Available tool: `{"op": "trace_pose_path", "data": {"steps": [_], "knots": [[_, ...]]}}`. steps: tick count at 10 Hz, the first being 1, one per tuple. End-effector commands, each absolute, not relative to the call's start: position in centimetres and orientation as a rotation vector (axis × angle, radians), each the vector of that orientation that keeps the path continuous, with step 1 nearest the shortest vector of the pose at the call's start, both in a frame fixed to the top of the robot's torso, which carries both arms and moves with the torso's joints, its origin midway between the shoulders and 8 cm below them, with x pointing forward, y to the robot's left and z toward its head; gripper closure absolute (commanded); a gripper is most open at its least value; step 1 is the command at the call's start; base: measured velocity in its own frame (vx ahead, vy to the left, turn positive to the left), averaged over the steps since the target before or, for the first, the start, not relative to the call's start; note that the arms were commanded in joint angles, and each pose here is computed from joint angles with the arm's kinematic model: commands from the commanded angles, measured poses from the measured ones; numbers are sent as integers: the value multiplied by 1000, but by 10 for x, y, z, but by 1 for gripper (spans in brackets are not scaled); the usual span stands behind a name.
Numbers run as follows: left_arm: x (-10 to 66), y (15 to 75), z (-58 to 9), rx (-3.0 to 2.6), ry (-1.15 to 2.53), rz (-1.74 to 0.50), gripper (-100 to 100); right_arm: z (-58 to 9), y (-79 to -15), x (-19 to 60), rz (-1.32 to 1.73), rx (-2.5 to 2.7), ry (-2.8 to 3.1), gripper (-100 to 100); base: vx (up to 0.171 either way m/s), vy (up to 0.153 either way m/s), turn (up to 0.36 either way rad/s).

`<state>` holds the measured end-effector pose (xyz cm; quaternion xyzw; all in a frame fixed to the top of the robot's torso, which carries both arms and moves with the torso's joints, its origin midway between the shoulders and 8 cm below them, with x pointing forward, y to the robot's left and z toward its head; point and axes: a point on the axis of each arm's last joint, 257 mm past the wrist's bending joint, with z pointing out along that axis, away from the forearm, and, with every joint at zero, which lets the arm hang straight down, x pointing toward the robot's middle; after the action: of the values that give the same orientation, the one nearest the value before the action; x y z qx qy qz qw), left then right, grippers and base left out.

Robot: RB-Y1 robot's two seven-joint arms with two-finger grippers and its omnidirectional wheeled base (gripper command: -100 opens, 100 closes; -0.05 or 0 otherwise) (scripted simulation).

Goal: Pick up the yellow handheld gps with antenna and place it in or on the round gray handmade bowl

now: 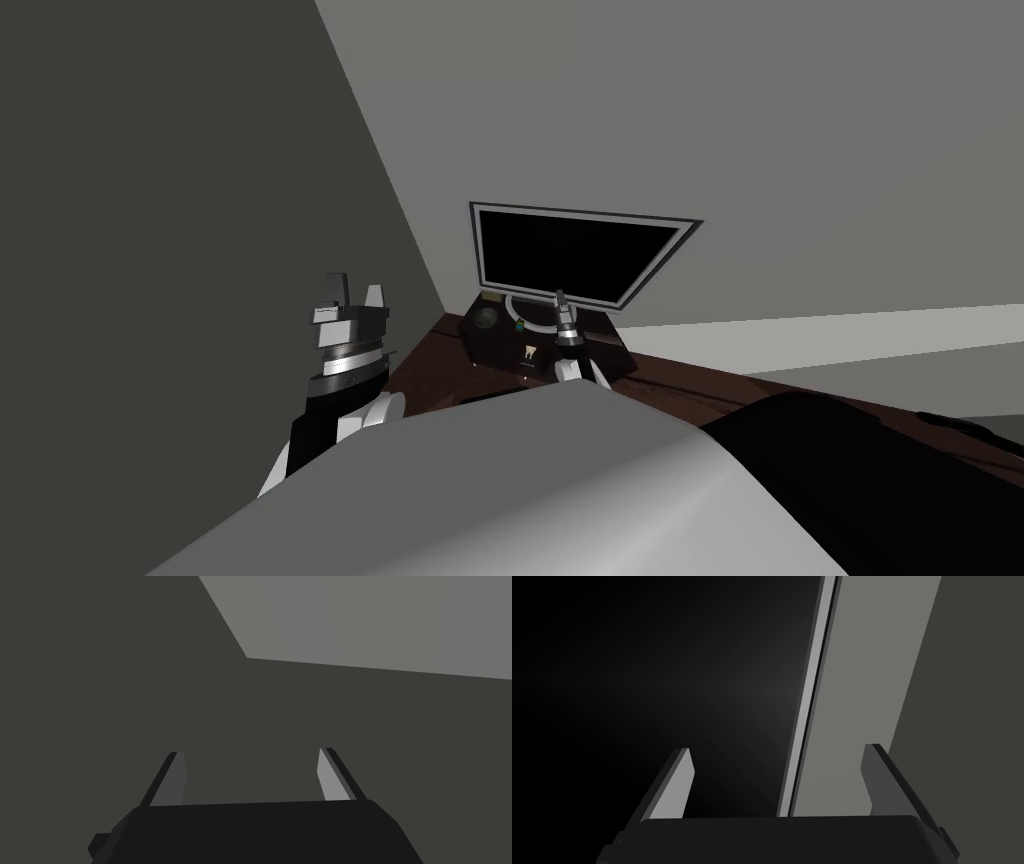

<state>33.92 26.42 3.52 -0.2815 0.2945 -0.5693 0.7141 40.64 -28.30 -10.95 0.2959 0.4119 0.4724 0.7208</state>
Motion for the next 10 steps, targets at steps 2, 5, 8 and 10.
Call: {"op": "trace_pose_path", "data": {"steps": [2, 5, 8, 10], "knots": [[339, 264, 35, -624, 652, -1261, 0, -128, -284, 412, 1004, 659, 950, -100, 13, 37, -38], [339, 264, 35, -624, 652, -1261, 0, -156, -284, 420, 916, 627, 1014, -100, 23, 56, -129], [339, 264, 35, -624, 652, -1261, 0, -195, -287, 424, 843, 631, 1092, -100, 28, 65, -105], [339, 264, 35, -624, 652, -1261, 0, -215, -288, 428, 791, 612, 1137, -100, 37, 71, -128]]}}
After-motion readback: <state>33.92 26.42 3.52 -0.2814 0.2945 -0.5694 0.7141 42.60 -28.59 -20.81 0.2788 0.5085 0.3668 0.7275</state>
